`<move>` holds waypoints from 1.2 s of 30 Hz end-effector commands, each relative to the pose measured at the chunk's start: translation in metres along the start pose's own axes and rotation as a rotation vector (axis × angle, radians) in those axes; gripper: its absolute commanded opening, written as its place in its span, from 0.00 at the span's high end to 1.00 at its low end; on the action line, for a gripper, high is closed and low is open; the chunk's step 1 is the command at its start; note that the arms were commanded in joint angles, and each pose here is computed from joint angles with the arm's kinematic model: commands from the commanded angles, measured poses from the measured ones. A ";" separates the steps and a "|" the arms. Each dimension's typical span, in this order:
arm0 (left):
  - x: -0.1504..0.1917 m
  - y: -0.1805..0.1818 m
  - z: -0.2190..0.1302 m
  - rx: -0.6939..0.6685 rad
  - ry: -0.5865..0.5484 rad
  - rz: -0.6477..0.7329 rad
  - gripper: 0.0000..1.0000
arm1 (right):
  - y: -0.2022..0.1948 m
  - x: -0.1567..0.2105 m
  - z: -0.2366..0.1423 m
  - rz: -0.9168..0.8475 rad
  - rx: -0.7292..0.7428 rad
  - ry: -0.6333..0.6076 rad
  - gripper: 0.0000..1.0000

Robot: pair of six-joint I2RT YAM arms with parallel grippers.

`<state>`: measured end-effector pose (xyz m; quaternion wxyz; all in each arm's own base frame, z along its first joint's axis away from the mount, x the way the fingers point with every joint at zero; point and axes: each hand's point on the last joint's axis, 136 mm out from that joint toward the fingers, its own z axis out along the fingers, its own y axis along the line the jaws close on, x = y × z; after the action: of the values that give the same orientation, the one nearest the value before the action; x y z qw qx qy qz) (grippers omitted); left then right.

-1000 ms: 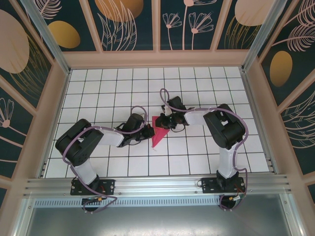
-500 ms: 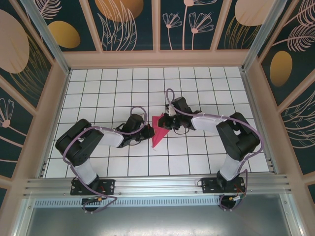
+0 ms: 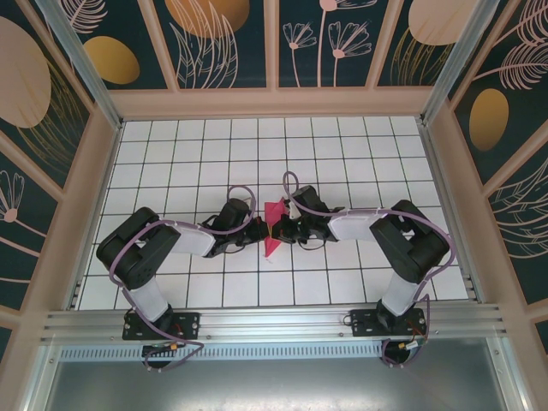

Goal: Fold a paper plane with a square sheet of paper (pick it up from the middle)
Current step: Fourth fold the wing at the center of the table.

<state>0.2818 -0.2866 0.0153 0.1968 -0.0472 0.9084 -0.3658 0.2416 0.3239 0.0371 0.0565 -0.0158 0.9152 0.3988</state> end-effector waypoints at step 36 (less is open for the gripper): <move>0.027 0.046 0.003 -0.132 0.053 -0.032 1.00 | 0.016 0.019 0.004 -0.001 -0.070 -0.022 0.95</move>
<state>0.2816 -0.2857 0.0155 0.2070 -0.0461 0.9032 -0.3732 0.2229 0.3317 0.0443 0.0647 -0.0153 0.9061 0.4179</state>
